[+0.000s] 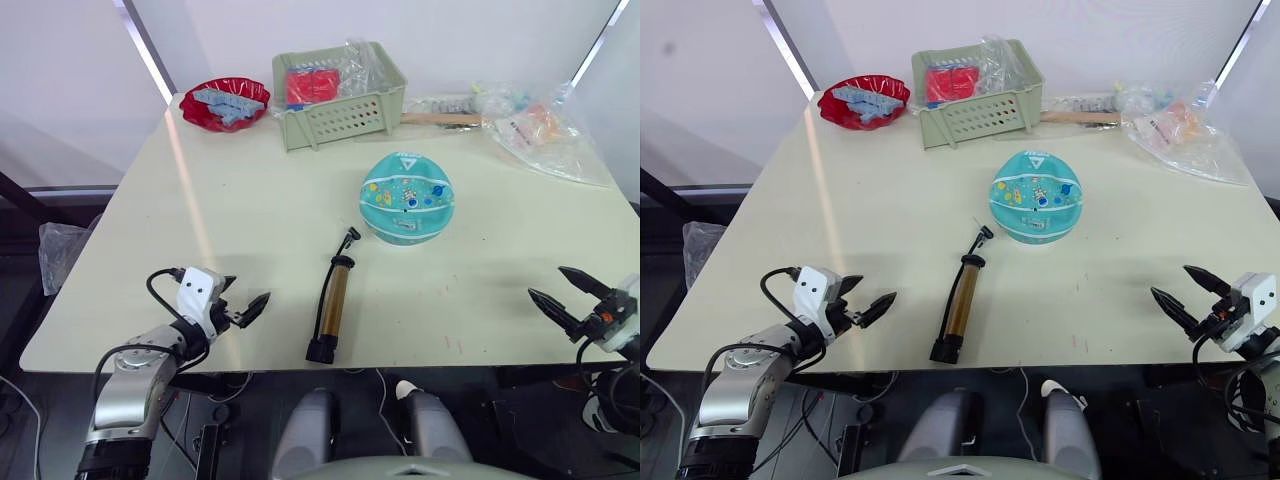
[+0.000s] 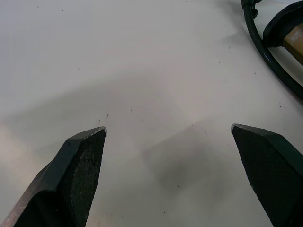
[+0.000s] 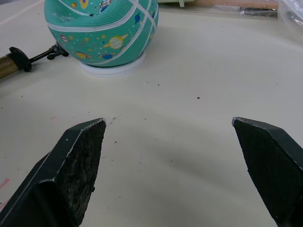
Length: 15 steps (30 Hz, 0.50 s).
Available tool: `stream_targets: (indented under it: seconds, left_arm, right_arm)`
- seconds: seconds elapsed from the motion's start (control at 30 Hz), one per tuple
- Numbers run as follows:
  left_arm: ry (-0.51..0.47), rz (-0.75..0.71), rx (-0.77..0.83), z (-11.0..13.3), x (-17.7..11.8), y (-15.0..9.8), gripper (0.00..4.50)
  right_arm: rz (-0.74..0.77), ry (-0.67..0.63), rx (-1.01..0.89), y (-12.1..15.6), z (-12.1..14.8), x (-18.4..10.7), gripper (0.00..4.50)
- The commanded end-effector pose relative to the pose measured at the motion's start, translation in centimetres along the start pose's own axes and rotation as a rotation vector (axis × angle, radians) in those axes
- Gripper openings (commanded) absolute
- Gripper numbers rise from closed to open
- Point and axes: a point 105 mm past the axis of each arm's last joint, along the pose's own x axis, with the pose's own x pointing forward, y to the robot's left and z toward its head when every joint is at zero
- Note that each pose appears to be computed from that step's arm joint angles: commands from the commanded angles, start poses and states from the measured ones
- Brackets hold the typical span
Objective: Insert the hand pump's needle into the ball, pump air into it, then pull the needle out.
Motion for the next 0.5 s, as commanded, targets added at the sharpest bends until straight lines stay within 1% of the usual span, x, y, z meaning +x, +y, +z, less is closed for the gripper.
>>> stream_targets:
  seconds: [0.03, 0.13, 0.43, 0.5]
  left_arm:
    - [-0.062, 0.016, 0.011, 1.37, -0.34, 0.23, 4.47]
    - [-0.081, 0.027, -0.016, 1.32, -0.4, 0.33, 4.47]
    - [-0.082, 0.024, -0.017, 1.16, -0.51, 0.47, 4.47]
    - [-0.092, 0.015, -0.018, 1.48, -0.41, 0.4, 4.47]
  right_arm:
    - [0.002, -0.02, -0.04, -0.31, 1.39, -0.28, 4.48]
    - [0.006, -0.019, -0.045, -0.29, 1.61, -0.2, 4.48]
    - [0.011, -0.026, -0.051, 0.03, 1.82, -0.08, 4.48]
    - [0.021, -0.035, -0.055, 0.24, 2.06, 0.01, 4.48]
